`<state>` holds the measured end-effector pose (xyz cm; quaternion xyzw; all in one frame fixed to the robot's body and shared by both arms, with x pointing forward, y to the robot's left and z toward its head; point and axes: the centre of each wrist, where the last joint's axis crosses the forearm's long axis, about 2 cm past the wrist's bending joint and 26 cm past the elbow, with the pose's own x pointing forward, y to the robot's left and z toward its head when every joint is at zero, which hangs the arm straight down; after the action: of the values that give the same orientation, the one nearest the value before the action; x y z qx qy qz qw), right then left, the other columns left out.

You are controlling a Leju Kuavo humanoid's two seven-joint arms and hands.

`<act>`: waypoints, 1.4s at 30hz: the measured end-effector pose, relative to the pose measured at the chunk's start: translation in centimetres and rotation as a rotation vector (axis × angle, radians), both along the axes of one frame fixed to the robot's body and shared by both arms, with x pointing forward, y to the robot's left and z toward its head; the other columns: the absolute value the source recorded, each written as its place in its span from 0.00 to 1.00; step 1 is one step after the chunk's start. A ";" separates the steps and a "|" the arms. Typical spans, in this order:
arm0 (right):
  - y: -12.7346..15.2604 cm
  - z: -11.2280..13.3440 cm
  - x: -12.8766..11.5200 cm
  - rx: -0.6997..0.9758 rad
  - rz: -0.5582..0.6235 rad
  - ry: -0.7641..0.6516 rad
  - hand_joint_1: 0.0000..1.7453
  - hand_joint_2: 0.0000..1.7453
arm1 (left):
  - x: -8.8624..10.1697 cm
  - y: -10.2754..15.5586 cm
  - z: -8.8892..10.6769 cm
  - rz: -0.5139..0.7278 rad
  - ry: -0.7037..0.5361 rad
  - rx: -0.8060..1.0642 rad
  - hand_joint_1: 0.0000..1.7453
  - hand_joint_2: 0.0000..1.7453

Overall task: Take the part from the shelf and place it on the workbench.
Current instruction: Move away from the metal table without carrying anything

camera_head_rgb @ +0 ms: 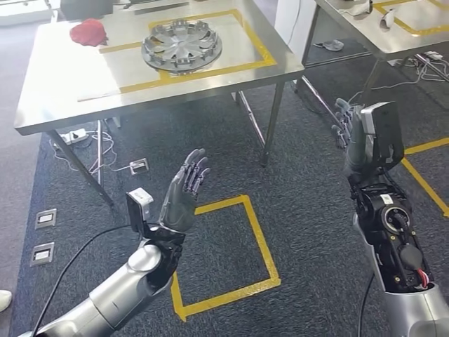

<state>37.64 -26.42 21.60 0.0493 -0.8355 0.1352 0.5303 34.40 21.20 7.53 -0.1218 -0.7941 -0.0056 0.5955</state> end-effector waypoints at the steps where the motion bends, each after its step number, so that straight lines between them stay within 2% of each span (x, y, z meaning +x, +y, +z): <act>1: 0.0 0.0 0.0 0.000 0.000 0.000 0.00 0.00 | -0.1 0.1 -0.1 0.001 0.002 0.001 0.00 0.00; 42: 0.0 0.2 0.2 -0.005 0.002 0.004 0.00 0.00 | 0.3 0.7 0.2 0.005 -0.002 0.017 0.00 0.00</act>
<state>37.81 -26.44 21.80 0.0491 -0.8341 0.1379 0.5318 34.70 21.89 7.71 -0.1146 -0.7950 -0.0111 0.5955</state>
